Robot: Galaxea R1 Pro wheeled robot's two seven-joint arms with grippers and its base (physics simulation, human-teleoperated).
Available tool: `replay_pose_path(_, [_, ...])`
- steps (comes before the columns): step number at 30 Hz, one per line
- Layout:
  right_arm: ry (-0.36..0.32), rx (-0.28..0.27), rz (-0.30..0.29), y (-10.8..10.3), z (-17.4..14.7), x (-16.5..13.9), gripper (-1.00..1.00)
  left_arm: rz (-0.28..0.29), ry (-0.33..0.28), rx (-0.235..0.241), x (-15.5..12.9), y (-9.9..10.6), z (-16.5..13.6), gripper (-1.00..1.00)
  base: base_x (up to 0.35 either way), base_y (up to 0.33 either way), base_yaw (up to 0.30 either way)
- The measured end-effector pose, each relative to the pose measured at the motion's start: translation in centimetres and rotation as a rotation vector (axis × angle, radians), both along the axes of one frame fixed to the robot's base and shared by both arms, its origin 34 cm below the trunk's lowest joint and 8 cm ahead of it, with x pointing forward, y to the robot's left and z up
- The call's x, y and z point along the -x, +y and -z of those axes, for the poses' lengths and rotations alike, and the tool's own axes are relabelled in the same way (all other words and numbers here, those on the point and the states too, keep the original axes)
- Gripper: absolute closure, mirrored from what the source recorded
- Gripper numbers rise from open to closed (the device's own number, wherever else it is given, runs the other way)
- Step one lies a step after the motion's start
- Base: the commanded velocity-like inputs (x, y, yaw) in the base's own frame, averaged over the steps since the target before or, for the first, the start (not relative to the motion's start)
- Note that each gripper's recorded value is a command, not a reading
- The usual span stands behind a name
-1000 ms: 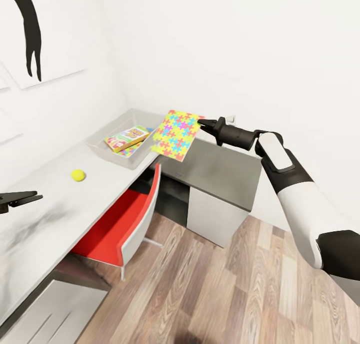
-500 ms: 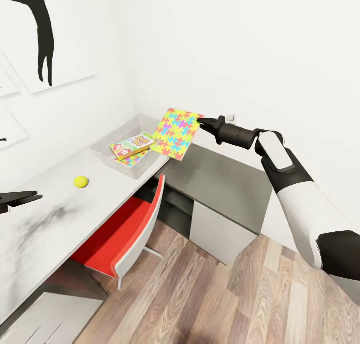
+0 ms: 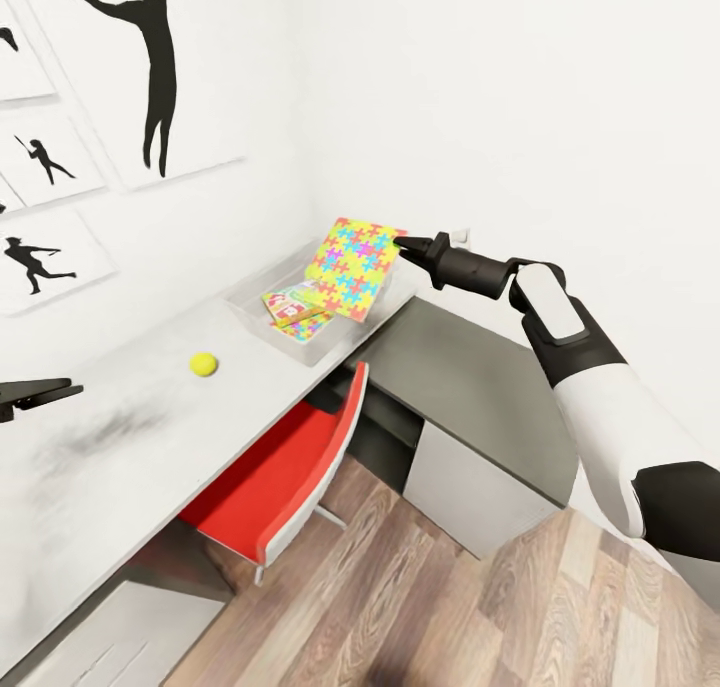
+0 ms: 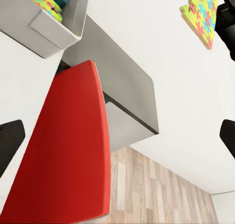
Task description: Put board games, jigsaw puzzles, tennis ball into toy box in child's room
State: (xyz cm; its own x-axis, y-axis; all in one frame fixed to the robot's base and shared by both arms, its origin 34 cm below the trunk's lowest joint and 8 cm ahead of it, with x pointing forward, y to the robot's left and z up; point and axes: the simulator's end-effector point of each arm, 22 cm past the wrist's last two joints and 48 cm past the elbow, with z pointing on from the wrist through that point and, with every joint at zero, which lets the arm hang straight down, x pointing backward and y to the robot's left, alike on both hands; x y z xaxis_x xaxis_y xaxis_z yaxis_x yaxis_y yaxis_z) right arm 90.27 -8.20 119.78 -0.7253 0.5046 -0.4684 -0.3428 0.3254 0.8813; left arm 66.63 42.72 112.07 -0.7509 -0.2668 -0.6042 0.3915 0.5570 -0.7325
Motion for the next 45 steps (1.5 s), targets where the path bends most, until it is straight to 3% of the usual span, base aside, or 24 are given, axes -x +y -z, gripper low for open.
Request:
replay_pose_path(23, [-0.017, 0.019, 0.025, -0.5, -1.4, 0.2, 1.00, 0.006, -0.027, 0.007, 0.3, -0.4, -1.3, -1.00, 0.256, 0.025, 0.184])
replay_pose_path(28, [0.003, 0.046, 0.072, -1.6, -0.5, -0.7, 1.00, 0.007, -0.027, 0.011, 0.2, -0.6, -1.2, -1.00, 0.112, 0.000, 0.014])
replay_pose_path(31, [0.011, 0.027, 0.119, -3.0, -0.4, -1.5, 1.00, 0.007, -0.027, 0.013, 0.2, -0.6, -1.2, -1.00, 0.021, 0.000, 0.003])
replay_pose_path(35, [0.084, -0.005, 0.197, -5.4, 1.8, -2.7, 1.00, 0.008, -0.027, 0.015, 0.2, -0.7, -1.2, -1.00, 0.006, 0.000, 0.001])
replay_pose_path(40, [0.121, -0.032, 0.259, -6.8, 3.2, -3.5, 1.00, 0.009, -0.028, 0.020, 0.2, -0.8, -1.1, -1.00, 0.020, 0.000, 0.000])
replay_pose_path(45, [0.125, -0.039, 0.266, -6.9, 3.3, -3.6, 1.00, -0.002, -0.046, 0.027, 0.1, -0.5, -1.7, -1.00, 0.004, 0.000, 0.000])
